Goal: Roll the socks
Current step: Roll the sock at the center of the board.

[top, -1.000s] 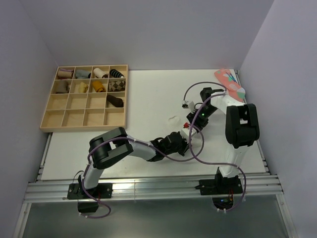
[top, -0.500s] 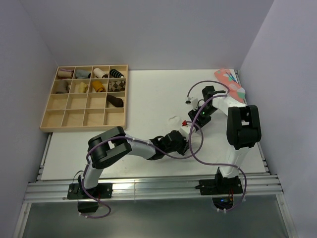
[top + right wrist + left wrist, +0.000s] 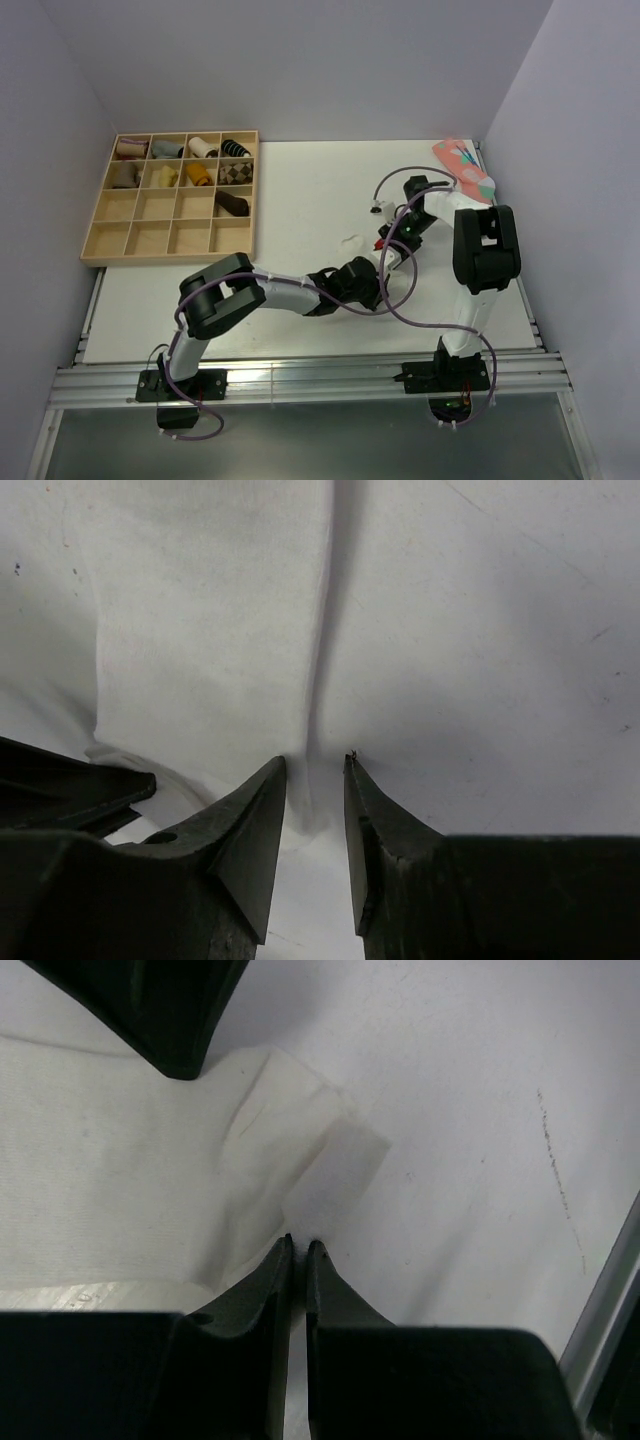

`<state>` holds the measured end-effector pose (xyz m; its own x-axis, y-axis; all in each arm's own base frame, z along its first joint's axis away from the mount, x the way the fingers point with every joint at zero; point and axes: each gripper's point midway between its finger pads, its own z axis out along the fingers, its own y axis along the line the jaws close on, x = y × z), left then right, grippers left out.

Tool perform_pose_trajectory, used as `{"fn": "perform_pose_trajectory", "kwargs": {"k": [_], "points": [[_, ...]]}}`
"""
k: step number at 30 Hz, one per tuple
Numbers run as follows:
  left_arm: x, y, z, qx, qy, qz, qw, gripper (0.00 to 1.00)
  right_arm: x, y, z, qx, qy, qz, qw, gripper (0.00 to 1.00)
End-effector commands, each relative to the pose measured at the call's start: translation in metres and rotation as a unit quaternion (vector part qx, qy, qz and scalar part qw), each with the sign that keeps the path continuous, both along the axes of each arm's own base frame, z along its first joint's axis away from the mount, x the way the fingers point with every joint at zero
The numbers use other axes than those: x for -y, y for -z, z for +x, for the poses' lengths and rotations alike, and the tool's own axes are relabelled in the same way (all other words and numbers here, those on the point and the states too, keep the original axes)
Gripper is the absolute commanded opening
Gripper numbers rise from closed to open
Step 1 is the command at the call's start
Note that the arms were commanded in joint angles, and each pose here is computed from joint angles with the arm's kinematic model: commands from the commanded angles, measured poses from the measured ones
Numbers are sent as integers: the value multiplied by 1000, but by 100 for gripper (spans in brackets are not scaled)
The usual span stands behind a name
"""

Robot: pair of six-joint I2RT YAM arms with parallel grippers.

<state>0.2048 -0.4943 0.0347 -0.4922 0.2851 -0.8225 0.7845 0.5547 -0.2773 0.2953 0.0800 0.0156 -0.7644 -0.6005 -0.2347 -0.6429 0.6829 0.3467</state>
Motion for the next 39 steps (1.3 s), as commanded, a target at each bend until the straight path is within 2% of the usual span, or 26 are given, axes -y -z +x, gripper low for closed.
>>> {"fn": "perform_pose_trajectory", "kwargs": {"k": [1,4,9,17,22,28,32,39], "points": [[-14,39,-19,-64,19,58,996,0,-8,7,3,-5,-18,0,1000,37],[-14,39,-25,-85,32,57,994,0,-10,9,6,-2,-18,-1,1000,31],[-14,37,-29,-130,42,59,989,0,-13,10,12,8,-15,-1,1000,31],[-28,39,-24,-221,8,51,974,0,-11,-17,38,81,31,13,996,50],[-36,43,-21,-244,-14,71,967,0,3,-44,57,132,84,34,987,52],[-42,44,-23,-288,-17,76,954,0,18,-73,51,173,105,62,977,52],[-43,43,-24,-318,-12,72,945,0,18,-79,29,179,62,93,977,50],[-50,36,-19,-369,-17,73,926,0,22,-66,-22,201,-57,83,974,50]]}}
